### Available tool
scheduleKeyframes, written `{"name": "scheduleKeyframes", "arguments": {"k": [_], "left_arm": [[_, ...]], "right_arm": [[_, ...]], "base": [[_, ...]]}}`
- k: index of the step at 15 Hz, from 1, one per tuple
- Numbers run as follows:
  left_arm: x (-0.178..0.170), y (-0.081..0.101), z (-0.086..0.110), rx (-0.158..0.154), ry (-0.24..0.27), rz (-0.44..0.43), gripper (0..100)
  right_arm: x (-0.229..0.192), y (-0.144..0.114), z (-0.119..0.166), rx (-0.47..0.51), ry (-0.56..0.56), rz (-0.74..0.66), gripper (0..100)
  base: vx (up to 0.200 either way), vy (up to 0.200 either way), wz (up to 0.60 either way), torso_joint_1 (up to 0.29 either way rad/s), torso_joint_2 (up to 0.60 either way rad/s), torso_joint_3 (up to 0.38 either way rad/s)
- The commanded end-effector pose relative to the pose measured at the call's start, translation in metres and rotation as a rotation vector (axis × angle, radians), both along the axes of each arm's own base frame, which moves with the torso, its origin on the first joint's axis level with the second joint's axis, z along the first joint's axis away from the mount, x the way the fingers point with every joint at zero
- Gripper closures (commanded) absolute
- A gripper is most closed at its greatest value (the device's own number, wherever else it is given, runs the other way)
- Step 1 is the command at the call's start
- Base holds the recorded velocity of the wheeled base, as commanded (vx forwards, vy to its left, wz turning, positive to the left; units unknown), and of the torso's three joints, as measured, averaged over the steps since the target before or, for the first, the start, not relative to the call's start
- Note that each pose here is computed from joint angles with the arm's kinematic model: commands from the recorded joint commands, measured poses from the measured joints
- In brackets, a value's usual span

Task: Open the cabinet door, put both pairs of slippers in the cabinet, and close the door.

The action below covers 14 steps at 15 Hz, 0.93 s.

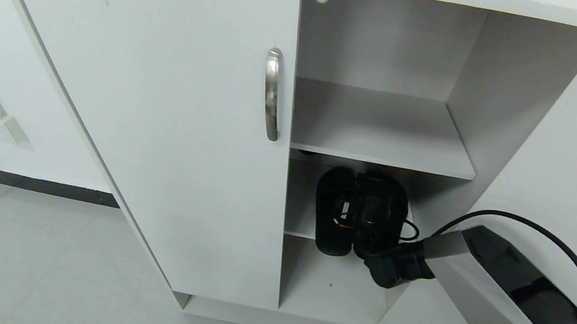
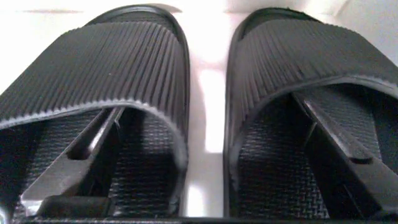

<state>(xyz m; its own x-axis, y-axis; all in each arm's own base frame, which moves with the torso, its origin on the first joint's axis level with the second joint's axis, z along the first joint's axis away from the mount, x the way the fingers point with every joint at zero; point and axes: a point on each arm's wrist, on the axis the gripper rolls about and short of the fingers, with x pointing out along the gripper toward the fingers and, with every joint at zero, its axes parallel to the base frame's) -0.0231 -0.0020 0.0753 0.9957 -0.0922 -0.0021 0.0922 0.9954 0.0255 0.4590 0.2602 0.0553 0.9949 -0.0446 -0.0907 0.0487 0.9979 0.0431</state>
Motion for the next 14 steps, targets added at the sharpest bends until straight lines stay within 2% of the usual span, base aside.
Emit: {"name": "scheduleKeyframes", "arguments": {"k": [1,5,6,10,14], "left_arm": [[0.000,0.000,0.000,0.000,0.001,0.000,100],[0.000,0.000,0.000,-0.001,0.001,0.002,100],[0.000,0.000,0.000,-0.001,0.001,0.002,100],[0.000,0.000,0.000,-0.001,0.001,0.002,100],[0.000,0.000,0.000,-0.001,0.001,0.002,100]], "right_arm": [[-0.022,-0.001,0.021,0.013,-0.020,0.019,0],[-0.078,-0.003,0.034,0.013,-0.021,0.076,0],[-0.081,-0.004,0.035,0.014,-0.022,0.081,0],[-0.150,-0.005,0.044,-0.001,-0.003,0.174,0],[-0.167,0.004,0.040,-0.017,0.017,0.216,0]], "base": [[0.000,0.000,0.00,0.000,0.00,0.000],[0.000,0.000,0.00,0.000,0.00,0.000],[0.000,0.000,0.00,0.000,0.00,0.000],[0.000,0.000,0.00,0.000,0.00,0.000],[0.000,0.000,0.00,0.000,0.00,0.000]]}}
